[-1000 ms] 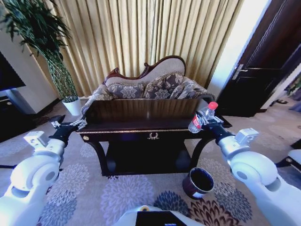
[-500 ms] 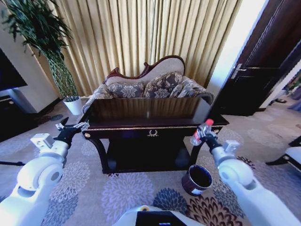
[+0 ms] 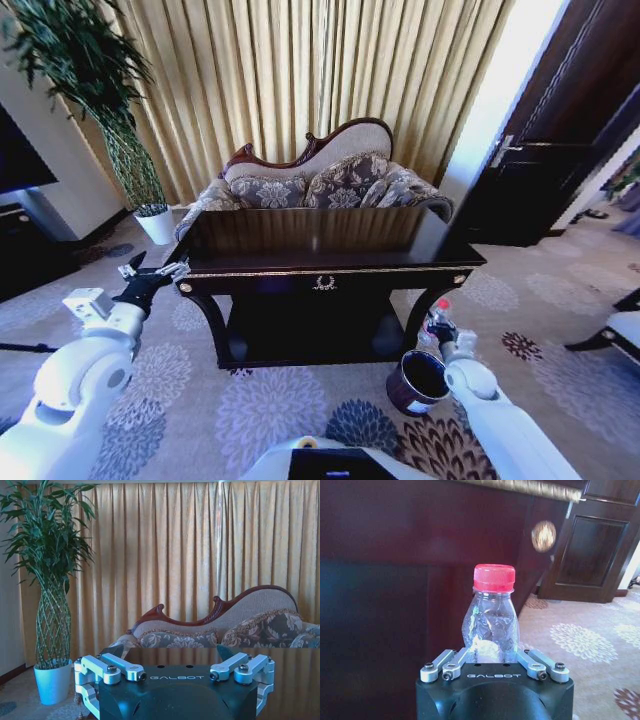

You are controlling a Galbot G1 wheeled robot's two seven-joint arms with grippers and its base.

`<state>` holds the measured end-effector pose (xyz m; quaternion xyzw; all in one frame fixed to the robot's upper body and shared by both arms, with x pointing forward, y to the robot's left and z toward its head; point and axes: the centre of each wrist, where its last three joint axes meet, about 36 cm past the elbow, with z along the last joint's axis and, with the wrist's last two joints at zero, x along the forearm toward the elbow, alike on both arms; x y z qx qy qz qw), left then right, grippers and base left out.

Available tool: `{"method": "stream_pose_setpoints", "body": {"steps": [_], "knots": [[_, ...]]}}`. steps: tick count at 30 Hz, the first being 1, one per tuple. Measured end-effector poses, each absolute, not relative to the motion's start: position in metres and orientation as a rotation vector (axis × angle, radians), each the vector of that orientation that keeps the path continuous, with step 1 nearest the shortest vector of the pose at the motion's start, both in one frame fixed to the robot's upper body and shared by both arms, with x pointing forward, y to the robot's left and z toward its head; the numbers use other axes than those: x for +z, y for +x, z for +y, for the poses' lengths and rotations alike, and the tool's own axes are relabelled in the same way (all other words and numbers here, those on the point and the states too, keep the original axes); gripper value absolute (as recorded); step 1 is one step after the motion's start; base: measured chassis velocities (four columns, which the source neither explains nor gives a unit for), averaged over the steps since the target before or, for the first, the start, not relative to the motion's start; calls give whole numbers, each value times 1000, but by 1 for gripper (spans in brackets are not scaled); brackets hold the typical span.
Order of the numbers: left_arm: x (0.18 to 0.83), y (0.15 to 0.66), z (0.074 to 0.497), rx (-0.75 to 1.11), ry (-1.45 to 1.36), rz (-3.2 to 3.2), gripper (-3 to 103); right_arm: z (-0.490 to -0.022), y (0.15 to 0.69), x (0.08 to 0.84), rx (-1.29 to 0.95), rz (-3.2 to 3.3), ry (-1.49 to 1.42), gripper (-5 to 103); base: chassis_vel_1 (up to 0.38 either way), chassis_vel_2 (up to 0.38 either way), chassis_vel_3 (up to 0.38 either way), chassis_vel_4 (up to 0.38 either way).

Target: Move to the front of the table and place the trash on the table into the trash bin.

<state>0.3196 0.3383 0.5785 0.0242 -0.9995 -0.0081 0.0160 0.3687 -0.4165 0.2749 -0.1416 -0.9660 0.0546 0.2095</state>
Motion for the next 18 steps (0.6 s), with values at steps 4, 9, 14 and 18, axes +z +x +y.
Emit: {"method": "stream_pose_setpoints", "body": {"steps": [4,9,14,18], "knots": [[577,318,338,-26,69,-3103,100,-425,371,242,159,-2647,-440,21,0,0,0,0],[576,315,337,-32,70,-3095,100,-431,380,220,152,-2626,-494,21,0,0,0,0],[575,314,337,-37,70,-3089,100,-435,385,209,176,-2613,-512,21,0,0,0,0],[574,315,337,-33,73,-3086,100,-441,386,200,214,-2587,-532,21,0,0,0,0]]}}
